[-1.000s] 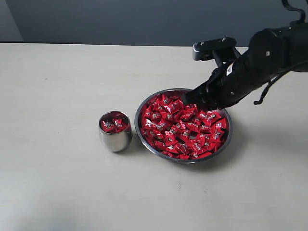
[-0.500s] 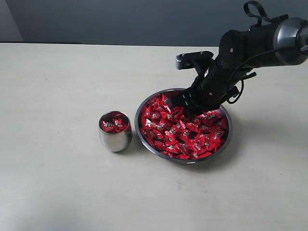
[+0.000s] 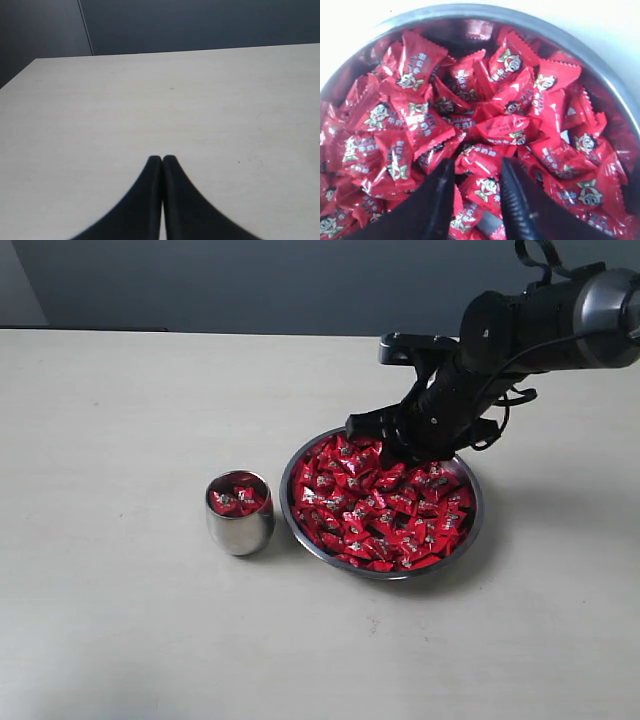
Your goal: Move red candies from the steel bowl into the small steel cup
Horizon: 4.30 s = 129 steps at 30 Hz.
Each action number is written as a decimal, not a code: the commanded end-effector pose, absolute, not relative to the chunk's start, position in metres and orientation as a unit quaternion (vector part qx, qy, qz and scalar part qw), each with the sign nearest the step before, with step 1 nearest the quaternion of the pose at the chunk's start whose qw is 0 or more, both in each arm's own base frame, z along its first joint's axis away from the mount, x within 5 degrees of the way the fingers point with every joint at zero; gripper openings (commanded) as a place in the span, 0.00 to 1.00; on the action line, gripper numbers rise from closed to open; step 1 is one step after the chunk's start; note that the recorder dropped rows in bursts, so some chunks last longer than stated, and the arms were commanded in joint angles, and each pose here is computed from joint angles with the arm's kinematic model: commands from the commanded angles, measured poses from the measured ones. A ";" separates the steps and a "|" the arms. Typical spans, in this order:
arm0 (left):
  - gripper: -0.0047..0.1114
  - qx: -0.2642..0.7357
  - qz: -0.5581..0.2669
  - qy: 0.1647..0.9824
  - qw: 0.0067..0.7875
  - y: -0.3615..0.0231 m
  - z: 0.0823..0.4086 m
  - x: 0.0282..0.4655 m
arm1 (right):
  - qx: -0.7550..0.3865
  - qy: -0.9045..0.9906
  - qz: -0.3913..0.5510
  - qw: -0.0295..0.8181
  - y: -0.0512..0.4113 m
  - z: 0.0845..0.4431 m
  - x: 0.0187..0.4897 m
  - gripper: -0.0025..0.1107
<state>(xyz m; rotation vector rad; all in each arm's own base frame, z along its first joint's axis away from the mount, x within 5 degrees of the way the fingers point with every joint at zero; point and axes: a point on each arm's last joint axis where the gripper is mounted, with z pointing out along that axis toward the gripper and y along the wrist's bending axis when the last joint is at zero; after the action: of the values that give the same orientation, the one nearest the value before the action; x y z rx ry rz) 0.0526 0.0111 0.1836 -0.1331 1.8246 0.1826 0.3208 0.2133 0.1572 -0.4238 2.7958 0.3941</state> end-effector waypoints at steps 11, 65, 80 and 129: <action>0.04 -0.055 0.078 0.787 0.610 0.011 0.183 0.053 | -0.045 0.981 0.162 0.101 0.210 0.155 0.321 0.30; 0.04 -0.055 0.078 0.787 0.610 0.011 0.183 0.053 | 0.177 0.954 0.232 0.073 0.203 0.143 0.339 0.30; 0.04 -0.055 0.078 0.787 0.610 0.011 0.183 0.053 | 0.181 0.957 0.220 0.055 0.204 0.127 0.339 0.30; 0.04 -0.055 0.078 0.787 0.610 0.011 0.183 0.053 | 0.189 0.961 0.200 0.007 0.205 0.099 0.335 0.30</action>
<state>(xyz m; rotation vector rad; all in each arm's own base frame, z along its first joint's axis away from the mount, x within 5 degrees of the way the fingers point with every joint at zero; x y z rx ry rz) 0.0526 0.0111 0.1836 -0.1331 1.8246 0.1826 0.3364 0.2066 0.1069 0.5954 2.9673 0.6494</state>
